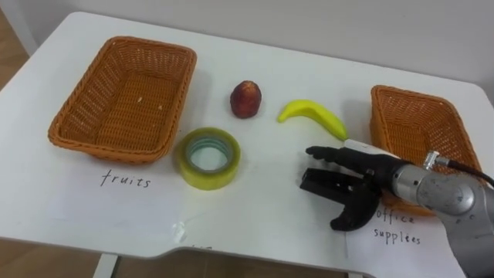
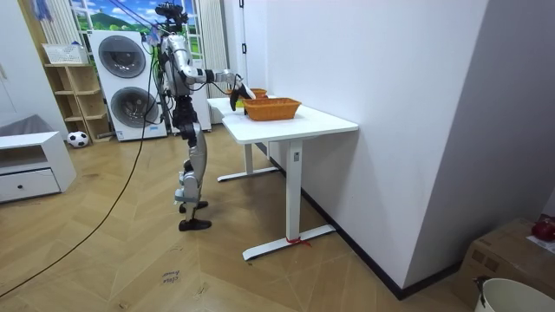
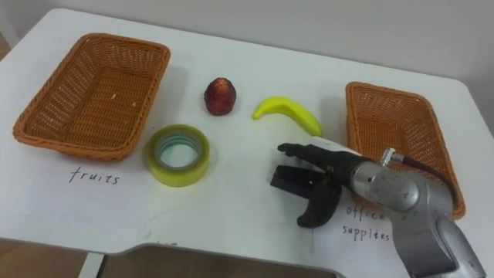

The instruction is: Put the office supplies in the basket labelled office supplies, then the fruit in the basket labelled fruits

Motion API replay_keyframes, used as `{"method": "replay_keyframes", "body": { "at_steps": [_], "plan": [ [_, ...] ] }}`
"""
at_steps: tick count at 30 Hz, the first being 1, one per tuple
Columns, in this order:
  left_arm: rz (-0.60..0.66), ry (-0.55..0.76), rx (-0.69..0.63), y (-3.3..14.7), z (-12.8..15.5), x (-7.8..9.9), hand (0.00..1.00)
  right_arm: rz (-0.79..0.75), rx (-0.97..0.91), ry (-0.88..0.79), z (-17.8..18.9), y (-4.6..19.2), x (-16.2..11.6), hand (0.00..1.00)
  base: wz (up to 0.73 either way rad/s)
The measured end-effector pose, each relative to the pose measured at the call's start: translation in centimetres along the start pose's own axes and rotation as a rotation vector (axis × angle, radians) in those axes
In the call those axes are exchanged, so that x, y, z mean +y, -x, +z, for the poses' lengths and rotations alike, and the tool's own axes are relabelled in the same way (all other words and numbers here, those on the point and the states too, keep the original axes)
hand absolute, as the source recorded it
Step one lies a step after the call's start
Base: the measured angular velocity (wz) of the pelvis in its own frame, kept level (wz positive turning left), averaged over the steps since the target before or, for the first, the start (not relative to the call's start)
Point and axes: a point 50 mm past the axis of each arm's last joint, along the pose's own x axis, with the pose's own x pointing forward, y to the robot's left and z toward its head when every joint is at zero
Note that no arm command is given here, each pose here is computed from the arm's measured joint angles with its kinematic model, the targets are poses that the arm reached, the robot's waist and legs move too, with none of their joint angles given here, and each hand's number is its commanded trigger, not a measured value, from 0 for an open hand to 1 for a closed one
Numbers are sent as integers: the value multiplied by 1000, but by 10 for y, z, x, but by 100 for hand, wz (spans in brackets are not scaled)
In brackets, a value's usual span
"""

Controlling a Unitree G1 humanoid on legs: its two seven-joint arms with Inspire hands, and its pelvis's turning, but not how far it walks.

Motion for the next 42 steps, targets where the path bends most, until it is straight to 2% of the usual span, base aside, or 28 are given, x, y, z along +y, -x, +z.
{"method": "replay_keyframes", "body": {
  "at_steps": [23,38,39,42],
  "plan": [
    [-3,-7,-4,-1,7,-3,0,-14,33,47,2,-3,2,0,-1],
    [13,-18,15,-2,7,-2,0,-5,106,138,7,-14,15,0,0],
    [14,-18,17,-2,7,-2,0,-6,111,131,7,-14,16,98,0],
    [15,-22,25,-2,7,-1,0,-8,126,142,8,-16,17,100,0]
  ]
}}
